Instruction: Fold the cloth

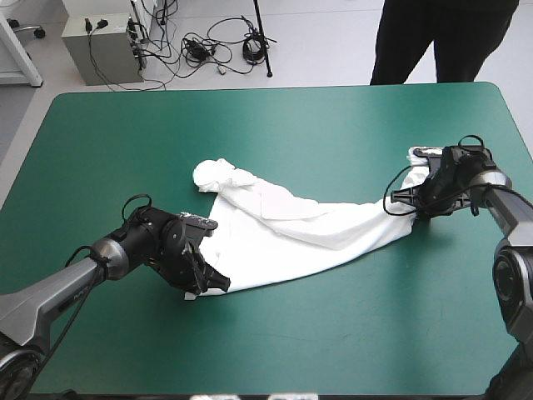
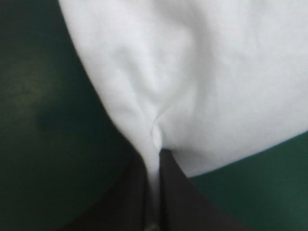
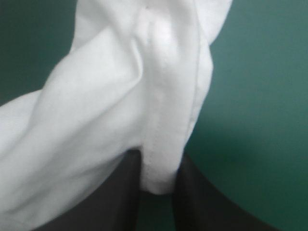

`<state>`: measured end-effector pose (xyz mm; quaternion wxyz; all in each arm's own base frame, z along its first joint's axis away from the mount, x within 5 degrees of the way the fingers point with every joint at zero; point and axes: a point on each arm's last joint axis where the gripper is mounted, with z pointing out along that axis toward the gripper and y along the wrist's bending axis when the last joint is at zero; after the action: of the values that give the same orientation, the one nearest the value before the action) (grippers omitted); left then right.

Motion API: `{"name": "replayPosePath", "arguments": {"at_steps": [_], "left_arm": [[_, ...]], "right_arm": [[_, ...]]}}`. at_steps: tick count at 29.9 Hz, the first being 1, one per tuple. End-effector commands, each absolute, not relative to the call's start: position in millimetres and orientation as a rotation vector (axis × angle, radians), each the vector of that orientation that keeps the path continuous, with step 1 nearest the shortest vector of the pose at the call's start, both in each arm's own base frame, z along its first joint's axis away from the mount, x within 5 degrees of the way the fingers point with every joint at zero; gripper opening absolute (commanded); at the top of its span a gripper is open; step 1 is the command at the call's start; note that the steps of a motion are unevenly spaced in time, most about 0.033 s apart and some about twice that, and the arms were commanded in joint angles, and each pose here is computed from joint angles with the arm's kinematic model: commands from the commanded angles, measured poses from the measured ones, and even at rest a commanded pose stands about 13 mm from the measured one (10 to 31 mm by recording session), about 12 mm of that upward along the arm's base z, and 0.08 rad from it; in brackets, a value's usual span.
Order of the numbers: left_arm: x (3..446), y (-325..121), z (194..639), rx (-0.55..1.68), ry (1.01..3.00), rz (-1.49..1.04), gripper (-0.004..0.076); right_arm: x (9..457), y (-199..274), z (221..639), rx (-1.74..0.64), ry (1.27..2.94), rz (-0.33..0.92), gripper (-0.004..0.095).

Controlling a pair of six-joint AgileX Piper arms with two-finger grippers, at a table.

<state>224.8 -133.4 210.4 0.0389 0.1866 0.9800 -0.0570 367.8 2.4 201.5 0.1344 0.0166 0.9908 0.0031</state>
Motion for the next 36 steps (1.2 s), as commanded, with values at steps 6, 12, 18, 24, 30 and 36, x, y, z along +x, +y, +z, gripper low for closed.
{"name": "replayPosePath", "arguments": {"at_steps": [6, 12, 18, 24, 30, 36], "left_arm": [[225, -139, 217, 0.545, 2.962, -0.229, -0.0009], [230, -137, 245, 0.583, 2.870, -0.185, -0.0009], [231, -134, 303, 0.576, 2.716, -0.194, -0.0009], [222, -122, 361, 0.559, 2.555, -0.163, -0.0009], [198, -104, 430, 0.505, 2.324, -0.181, -0.0009], [166, -82, 511, 0.422, 2.032, -0.214, -0.0009]], "right_arm": [[376, 1, 191, 0.053, 2.826, 0.019, -0.0017], [374, 1, 223, 0.014, 2.783, 0.020, -0.0017], [364, 2, 292, 0.022, 2.634, 0.043, -0.0017], [332, 2, 376, 0.014, 2.407, 0.044, -0.0017], [280, 3, 487, 0.009, 2.032, 0.059, -0.0017], [212, 5, 576, -0.003, 1.713, 0.075, -0.0017]]}}
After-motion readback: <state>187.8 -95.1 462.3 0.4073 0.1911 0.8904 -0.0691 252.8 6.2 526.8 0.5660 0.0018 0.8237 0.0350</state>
